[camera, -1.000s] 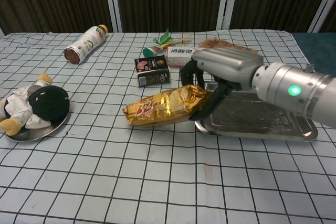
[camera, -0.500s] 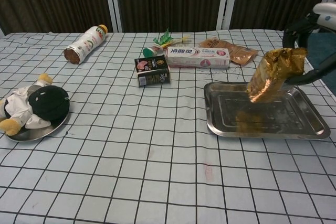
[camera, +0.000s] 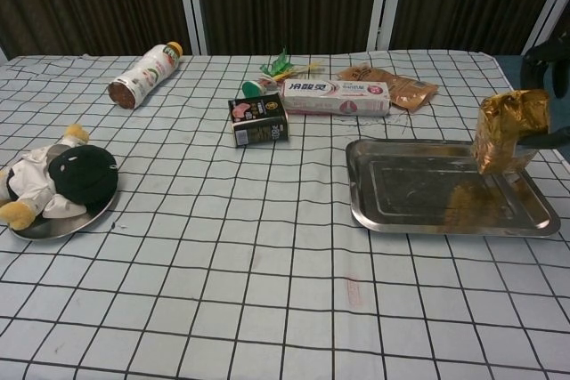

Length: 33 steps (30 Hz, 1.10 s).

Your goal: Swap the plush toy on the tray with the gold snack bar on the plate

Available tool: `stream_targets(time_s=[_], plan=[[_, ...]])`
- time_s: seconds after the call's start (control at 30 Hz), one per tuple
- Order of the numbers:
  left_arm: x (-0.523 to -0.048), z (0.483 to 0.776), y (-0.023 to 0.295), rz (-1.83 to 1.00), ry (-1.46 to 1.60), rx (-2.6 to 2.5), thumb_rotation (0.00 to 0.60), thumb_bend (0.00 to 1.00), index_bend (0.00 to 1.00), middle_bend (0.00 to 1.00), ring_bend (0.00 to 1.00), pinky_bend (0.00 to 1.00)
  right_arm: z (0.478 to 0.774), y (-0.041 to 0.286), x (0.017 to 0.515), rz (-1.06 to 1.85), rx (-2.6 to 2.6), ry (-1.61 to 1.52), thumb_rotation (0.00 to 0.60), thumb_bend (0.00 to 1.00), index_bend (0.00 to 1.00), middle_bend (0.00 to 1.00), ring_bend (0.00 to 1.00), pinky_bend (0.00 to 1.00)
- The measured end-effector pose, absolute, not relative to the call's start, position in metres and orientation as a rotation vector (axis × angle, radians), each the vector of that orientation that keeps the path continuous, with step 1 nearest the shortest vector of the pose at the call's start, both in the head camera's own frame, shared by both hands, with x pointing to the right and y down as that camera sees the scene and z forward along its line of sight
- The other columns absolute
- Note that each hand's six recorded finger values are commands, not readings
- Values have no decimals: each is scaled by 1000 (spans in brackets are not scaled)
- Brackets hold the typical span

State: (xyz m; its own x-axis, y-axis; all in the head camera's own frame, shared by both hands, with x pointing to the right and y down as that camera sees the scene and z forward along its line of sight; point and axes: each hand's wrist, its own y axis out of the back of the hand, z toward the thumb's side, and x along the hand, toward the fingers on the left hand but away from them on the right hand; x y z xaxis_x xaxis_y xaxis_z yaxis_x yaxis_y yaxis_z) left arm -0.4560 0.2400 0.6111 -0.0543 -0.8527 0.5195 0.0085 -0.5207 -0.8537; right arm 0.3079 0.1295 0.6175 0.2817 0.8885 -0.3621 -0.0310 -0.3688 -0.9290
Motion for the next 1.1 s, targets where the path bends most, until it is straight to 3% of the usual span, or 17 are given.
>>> stream_targets(time_s=[0.37,0.7,0.87,0.97,1.1], plan=[[-454,613,241,-1654,911,-1572,600,441,83,94,0,73,615,132,315,1316,-1505,-864,600,110,938,641,648,419],[-455,614,242,-1666,906,-1577,600,441,83,95,0,73,651,129,312,1423,-1575,-814,600,111,929,642,646,419],[-454,615,243,-1665,903,-1583,600,442,83,95,0,73,657,127,308,1391,-1635,-835,600,111,784,604,563,419],[-453,615,243,-1664,899,-1585,600,441,83,95,0,73,659,129,305,1370,-1687,-834,600,110,635,475,453,409],[-453,615,244,-1665,895,-1586,600,440,83,96,0,73,659,134,306,1360,-1768,-797,600,111,390,274,239,316]])
